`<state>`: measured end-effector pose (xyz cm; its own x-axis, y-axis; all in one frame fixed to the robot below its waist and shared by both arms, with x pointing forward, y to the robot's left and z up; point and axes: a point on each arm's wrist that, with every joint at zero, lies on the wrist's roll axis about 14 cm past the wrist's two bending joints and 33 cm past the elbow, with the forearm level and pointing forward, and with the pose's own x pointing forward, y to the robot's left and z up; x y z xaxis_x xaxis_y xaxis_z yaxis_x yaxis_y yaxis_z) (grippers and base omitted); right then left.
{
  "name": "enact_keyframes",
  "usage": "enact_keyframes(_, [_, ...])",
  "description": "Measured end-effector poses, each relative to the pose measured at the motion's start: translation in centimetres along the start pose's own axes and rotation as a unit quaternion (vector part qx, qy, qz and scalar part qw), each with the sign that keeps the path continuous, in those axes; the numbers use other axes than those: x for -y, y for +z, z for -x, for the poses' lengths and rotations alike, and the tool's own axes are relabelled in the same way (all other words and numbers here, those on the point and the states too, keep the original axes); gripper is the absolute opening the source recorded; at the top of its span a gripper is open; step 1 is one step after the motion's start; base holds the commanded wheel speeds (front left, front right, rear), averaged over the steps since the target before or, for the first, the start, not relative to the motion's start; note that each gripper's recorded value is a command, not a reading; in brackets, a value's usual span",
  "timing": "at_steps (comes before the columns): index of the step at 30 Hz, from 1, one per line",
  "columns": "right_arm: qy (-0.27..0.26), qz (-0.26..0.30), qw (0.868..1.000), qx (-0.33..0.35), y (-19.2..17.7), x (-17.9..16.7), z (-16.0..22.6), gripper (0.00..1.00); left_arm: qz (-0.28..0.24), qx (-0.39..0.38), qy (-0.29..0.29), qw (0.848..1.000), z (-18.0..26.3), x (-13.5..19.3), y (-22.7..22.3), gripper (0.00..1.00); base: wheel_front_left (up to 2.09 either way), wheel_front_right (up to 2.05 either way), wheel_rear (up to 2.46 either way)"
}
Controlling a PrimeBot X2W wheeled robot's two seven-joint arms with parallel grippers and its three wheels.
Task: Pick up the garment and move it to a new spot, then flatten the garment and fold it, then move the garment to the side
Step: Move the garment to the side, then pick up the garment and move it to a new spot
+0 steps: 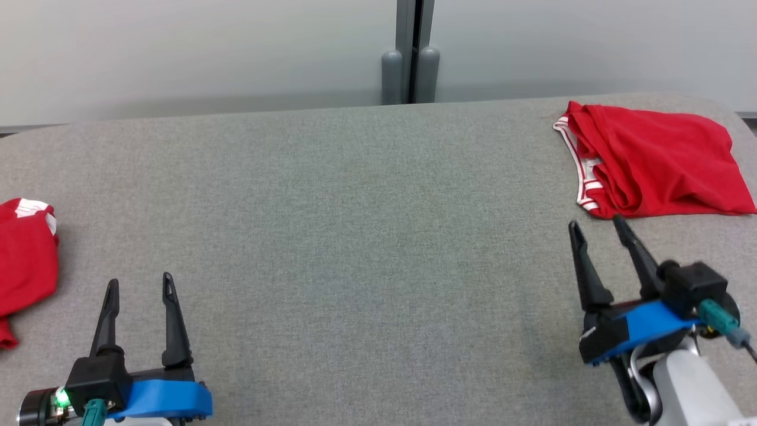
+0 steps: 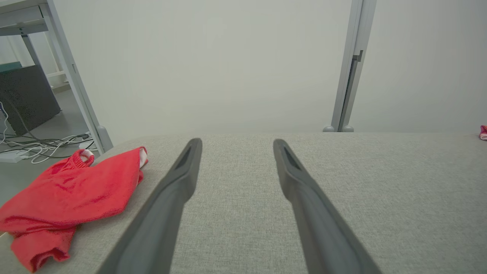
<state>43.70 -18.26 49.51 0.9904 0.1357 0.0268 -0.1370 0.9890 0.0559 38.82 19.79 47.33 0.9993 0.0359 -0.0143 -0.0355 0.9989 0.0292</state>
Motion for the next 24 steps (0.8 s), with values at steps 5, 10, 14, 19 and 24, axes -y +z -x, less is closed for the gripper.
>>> enact_keyframes(5, [-0.016, -0.011, 1.0, -0.011, -1.2, -0.3, 2.3, 1.0, 0.003, -0.003, 0.002, 1.0, 0.5, 0.0, -0.1, 1.0, 0.0, 0.0, 0.0])
enact_keyframes(10, [-0.025, -0.019, 0.999, -0.017, -1.6, -0.9, 3.8, 1.0, 0.005, -0.006, 0.006, 1.0, 1.1, -0.2, -0.2, 1.0, 0.0, 0.0, 0.0])
enact_keyframes(14, [-0.036, -0.022, 0.999, -0.017, -1.5, -0.8, 4.7, 1.0, 0.005, -0.006, 0.009, 1.0, 1.5, -0.5, -0.2, 1.0, 0.0, 0.0, 0.0])
enact_keyframes(19, [-0.04, -0.021, 0.999, -0.029, -1.9, -0.8, 5.6, 1.0, 0.006, -0.008, 0.01, 1.0, 1.7, -0.7, -0.3, 1.0, 0.0, 0.0, 0.0])
enact_keyframes(24, [-0.043, -0.023, 0.998, -0.034, -2.0, -0.8, 6.0, 1.0, 0.006, -0.011, 0.012, 1.0, 1.8, -0.8, -0.5, 1.0, 0.0, 0.0, 0.0])
